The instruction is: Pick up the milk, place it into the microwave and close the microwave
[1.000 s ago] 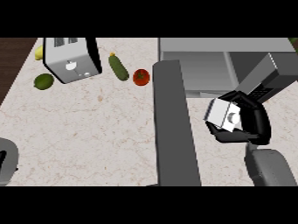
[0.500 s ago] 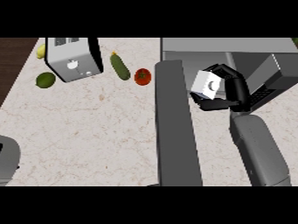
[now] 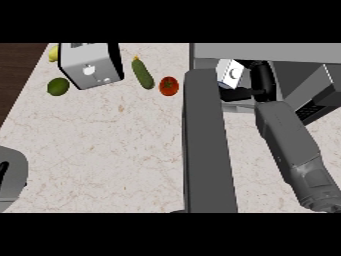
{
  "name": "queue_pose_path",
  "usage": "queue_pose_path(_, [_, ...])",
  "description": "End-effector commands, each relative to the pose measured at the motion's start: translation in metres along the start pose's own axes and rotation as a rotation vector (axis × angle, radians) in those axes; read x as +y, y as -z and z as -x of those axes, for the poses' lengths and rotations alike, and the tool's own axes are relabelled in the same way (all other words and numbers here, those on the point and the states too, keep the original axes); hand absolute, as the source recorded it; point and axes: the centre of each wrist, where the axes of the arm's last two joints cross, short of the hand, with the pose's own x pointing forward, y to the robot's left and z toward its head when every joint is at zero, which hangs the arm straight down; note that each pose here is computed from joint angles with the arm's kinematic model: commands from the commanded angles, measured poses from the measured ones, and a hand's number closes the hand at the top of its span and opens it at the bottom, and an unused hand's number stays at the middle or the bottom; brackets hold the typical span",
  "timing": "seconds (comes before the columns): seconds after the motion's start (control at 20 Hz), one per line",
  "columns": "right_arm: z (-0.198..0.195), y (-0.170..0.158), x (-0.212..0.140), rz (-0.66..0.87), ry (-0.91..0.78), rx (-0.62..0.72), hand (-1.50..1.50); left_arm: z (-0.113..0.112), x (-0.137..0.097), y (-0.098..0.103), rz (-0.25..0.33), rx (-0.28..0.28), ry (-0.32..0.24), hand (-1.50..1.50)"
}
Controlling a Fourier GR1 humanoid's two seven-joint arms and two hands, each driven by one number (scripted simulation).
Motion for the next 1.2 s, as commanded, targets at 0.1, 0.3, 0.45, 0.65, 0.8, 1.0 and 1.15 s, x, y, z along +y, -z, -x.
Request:
queue_pose_path(0.1, [-0.016, 0.028, -0.005, 0.034, -0.071, -0.031, 1.50, -0.008, 0.001, 0.000, 0.036, -0.013, -0.009, -1.50])
queue_pose_path(0.3, [-0.014, 0.028, -0.004, 0.032, -0.189, -0.036, 1.50, -0.006, -0.008, 0.013, 0.053, -0.018, -0.013, -1.50])
queue_pose_path(0.45, [-0.020, 0.036, -0.014, 0.051, -0.199, -0.023, 1.50, 0.001, -0.007, 0.017, 0.055, -0.029, -0.034, -1.50])
queue_pose_path(0.65, [-0.015, 0.033, -0.020, 0.158, -0.201, 0.013, 1.50, -0.001, -0.013, 0.022, 0.084, -0.041, -0.023, -1.50])
queue_pose_path(0.8, [-0.031, 0.049, -0.026, 0.290, -0.242, 0.051, 1.50, 0.001, -0.015, 0.027, 0.075, -0.025, -0.001, -1.50])
queue_pose_path(1.0, [-0.030, 0.047, -0.022, 0.364, -0.341, 0.014, 1.50, 0.000, -0.015, 0.039, 0.107, -0.060, 0.030, -1.50])
queue_pose_path(1.15, [-0.028, 0.046, -0.038, 0.353, -0.552, -0.025, -1.50, 0.002, -0.013, 0.038, 0.111, -0.038, 0.043, -1.50])
